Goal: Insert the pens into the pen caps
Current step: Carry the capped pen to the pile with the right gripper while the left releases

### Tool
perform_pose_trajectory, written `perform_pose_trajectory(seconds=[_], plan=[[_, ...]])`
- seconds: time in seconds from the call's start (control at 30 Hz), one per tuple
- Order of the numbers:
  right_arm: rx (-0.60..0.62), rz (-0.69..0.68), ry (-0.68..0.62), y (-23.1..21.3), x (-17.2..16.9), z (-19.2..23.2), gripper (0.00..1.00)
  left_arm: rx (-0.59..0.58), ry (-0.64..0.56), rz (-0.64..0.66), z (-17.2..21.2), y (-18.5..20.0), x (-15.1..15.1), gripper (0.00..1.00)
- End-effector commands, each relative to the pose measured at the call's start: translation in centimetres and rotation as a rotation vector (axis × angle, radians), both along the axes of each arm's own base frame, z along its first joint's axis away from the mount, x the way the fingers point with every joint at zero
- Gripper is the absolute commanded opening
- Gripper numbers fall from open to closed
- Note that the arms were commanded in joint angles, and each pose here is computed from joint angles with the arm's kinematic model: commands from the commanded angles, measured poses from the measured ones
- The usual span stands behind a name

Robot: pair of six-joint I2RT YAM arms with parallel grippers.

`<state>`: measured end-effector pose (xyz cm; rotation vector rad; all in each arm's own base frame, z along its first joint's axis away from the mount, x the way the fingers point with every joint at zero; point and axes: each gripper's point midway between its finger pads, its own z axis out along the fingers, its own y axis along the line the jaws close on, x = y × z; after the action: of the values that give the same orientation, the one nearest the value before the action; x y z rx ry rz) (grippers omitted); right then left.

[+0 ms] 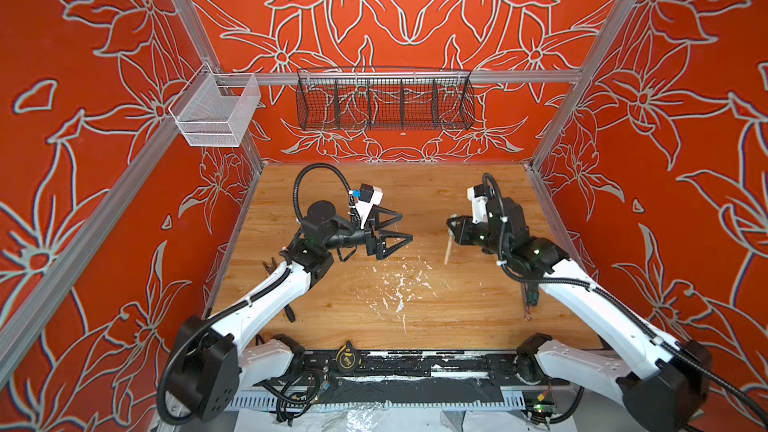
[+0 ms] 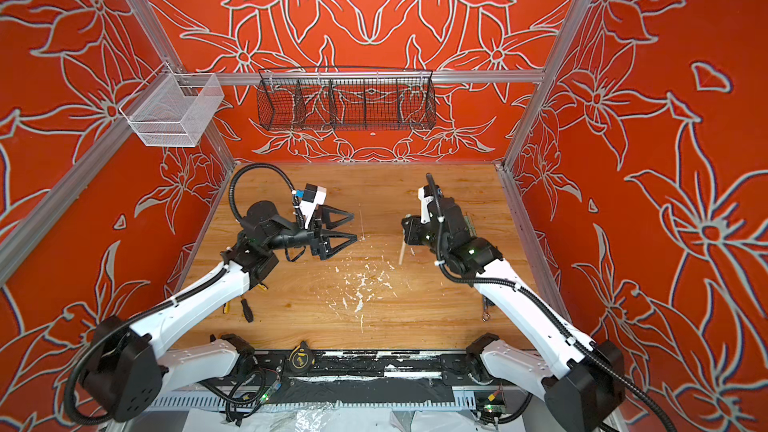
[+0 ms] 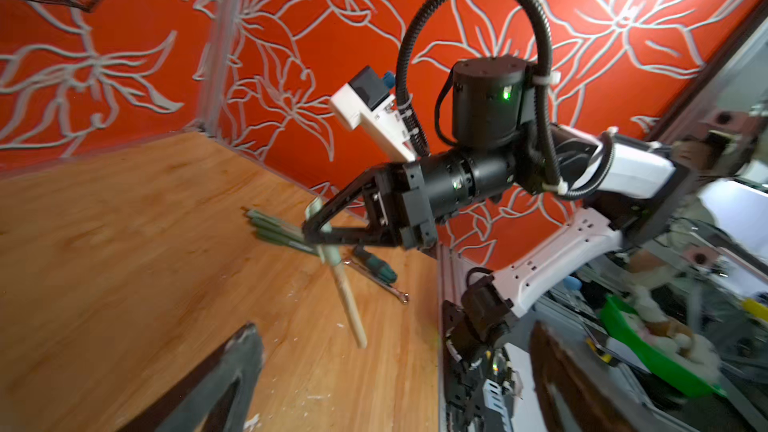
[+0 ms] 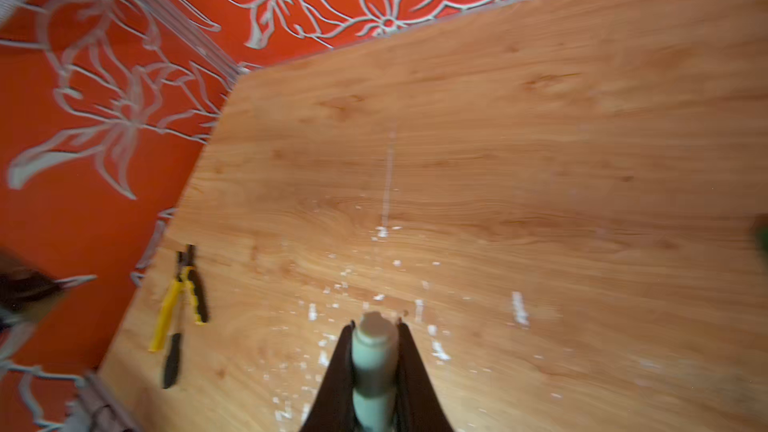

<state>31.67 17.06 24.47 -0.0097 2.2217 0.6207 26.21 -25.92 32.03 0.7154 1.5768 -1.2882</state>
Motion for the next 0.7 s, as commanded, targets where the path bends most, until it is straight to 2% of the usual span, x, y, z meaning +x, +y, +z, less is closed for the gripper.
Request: perform_pose_trajectory(seconds=[0.0, 0.13, 0.27, 0.43, 0.57, 0.67], plan=[[-0.211, 0.077, 0.183, -2.7, -0.3, -4.2, 0.0, 0.116, 0.062, 0.264, -2.1, 3.1, 1.7, 0.97], [-0.485, 0.054, 0.301, -6.1, 3.0, -7.1, 0.0, 0.205, 0.095, 0.391, -2.5, 6.1, 0.2, 0.97], [-0.66, 0.035, 0.369, -8.3, 6.5, -9.8, 0.0, 0.242, 0.129, 0.443, -3.2, 7.9, -1.6, 0.97], [-0.78, 0.027, 0.51, -10.9, 9.1, -14.2, 0.0, 0.229, 0.143, 0.466, -3.2, 9.0, -3.4, 0.97], [-0.892, -0.008, 0.563, -13.1, 9.6, -16.2, 0.0, 0.226, 0.148, 0.475, -3.3, 9.4, -3.9, 0.97], [-0.932, -0.012, 0.6, -13.9, 9.6, -17.6, 0.0, 0.221, 0.148, 0.473, -3.4, 9.2, -3.7, 0.97]])
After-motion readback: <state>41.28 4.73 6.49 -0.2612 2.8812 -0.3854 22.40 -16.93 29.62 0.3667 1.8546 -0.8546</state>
